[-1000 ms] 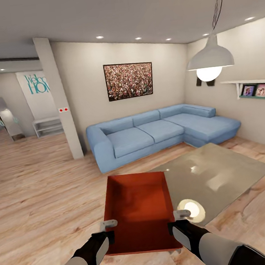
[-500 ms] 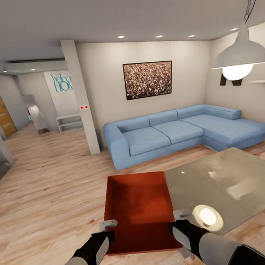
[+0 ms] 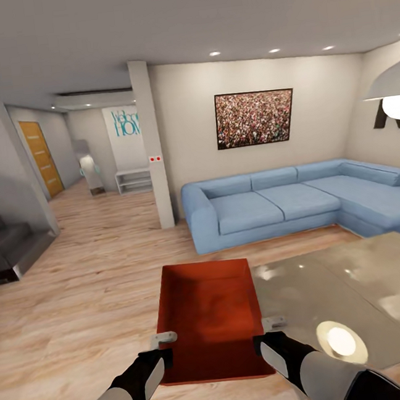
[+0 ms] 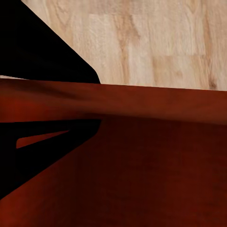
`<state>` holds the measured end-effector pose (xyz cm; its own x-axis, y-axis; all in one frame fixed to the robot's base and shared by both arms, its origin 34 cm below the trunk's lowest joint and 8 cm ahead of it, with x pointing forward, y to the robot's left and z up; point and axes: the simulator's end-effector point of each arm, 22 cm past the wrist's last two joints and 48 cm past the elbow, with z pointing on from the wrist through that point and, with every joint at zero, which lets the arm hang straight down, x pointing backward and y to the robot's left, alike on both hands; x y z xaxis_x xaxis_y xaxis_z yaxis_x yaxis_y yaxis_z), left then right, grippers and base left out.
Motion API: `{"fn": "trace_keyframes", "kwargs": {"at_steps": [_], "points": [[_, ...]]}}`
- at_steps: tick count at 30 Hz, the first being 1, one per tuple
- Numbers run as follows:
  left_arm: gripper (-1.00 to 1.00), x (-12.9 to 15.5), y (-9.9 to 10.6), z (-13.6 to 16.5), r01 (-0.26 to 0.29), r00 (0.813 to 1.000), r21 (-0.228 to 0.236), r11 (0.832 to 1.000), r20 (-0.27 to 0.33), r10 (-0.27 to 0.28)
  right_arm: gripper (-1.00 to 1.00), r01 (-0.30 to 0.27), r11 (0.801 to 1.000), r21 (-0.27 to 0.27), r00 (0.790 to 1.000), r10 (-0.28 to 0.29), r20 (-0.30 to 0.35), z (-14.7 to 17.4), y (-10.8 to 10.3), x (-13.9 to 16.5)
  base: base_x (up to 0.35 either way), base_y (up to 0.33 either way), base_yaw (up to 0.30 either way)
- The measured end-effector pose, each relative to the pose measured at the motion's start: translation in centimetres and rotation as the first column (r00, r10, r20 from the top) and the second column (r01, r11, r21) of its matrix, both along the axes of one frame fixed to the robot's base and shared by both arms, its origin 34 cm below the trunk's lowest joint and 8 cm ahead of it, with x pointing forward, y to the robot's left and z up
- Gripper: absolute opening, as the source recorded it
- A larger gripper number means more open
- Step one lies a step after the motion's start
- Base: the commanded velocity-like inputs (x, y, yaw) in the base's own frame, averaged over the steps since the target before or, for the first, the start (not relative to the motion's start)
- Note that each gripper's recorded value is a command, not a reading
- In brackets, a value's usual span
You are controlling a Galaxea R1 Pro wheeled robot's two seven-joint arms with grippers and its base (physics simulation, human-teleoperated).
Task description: Move the two storage containers from the living room to the garage. In the garage, place one container on the floor and stack the other container on top of it (either order is fine).
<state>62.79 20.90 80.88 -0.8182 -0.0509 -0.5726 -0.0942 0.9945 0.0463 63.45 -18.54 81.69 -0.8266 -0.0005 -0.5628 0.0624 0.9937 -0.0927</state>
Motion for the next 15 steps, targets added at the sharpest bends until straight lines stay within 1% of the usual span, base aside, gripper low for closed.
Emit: {"fn": "trace_keyframes", "kwargs": {"at_steps": [15], "points": [[-1.00, 0.13, 0.00, 0.36, 0.000, 1.000, 0.000, 1.000, 0.007, 0.000, -1.00, 0.000, 1.000, 0.000, 1.000, 0.000, 0.007, 0.37, 0.00, 0.13, 0.000, 0.000, 0.286]]}}
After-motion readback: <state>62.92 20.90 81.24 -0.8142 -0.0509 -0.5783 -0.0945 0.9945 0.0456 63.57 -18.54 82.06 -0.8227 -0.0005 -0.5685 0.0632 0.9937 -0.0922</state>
